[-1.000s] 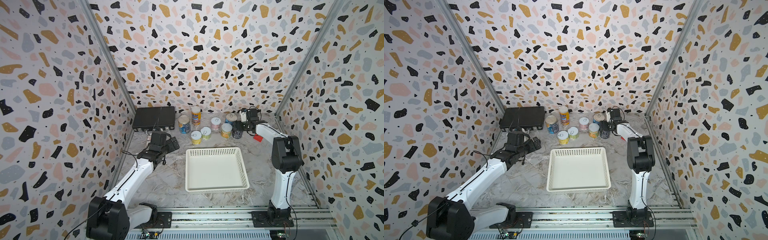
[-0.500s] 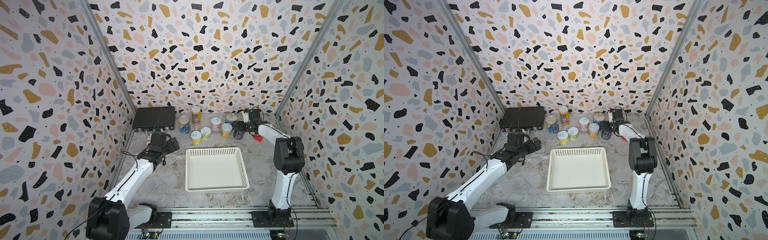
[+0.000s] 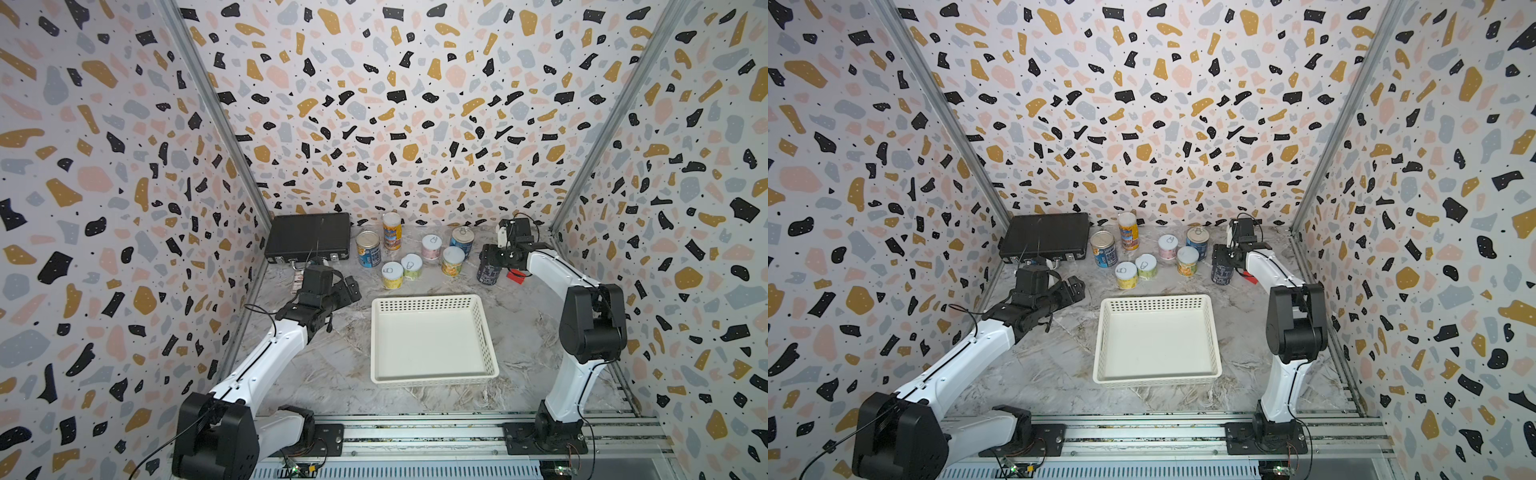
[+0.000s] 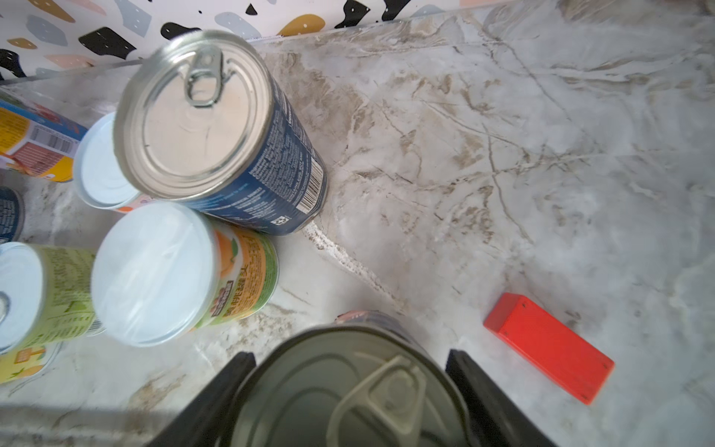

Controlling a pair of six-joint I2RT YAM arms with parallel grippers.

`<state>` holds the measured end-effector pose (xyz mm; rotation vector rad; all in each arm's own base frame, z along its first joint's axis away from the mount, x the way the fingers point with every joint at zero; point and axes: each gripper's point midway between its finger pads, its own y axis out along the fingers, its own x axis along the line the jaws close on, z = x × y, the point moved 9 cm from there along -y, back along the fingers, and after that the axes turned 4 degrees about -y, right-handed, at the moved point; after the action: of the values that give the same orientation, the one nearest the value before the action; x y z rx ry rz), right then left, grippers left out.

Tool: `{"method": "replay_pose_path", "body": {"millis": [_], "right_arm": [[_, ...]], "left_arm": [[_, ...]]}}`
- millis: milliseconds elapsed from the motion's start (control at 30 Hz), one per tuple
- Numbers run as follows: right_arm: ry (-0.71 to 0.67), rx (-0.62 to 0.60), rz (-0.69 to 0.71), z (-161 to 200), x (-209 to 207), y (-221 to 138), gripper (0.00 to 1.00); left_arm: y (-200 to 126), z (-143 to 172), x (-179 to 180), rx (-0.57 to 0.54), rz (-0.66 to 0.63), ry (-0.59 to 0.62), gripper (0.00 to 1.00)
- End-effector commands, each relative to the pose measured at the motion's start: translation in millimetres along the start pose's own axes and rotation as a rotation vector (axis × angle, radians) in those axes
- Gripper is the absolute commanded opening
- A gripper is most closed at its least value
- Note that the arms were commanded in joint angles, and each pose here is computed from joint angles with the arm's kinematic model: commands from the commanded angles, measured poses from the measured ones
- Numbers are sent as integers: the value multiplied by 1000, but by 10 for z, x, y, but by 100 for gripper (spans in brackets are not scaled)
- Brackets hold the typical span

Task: Put the canned food in the basket
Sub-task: Pick up the canned food from the center of the board, then place the canned food in the basket.

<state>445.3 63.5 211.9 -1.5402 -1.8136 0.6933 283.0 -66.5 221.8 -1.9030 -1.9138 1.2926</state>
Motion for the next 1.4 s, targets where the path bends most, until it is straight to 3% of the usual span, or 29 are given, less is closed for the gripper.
{"method": "replay_pose_path", "body": {"millis": [0, 333, 567, 733, 933, 1367], "right_arm": [[8, -145, -7, -286, 86, -640, 25], [13, -210, -97, 68, 316, -1611, 29], [-42, -214, -237, 383, 601, -1950, 30], [-106, -175, -304, 555, 754, -1916, 31], [-111, -128, -386, 694, 925, -1630, 31], [-205, -61, -366, 872, 1143, -1262, 30]], "left_arm": [[-49, -57, -55, -50, 55, -25, 100], [-346, -50, 24, -181, 95, -146, 100], [-370, -32, 23, -160, 96, -128, 100], [-393, -50, 26, -131, 48, -111, 100], [-379, -54, 32, -137, 41, -111, 100], [-380, -49, 44, -136, 31, -104, 100]]}}
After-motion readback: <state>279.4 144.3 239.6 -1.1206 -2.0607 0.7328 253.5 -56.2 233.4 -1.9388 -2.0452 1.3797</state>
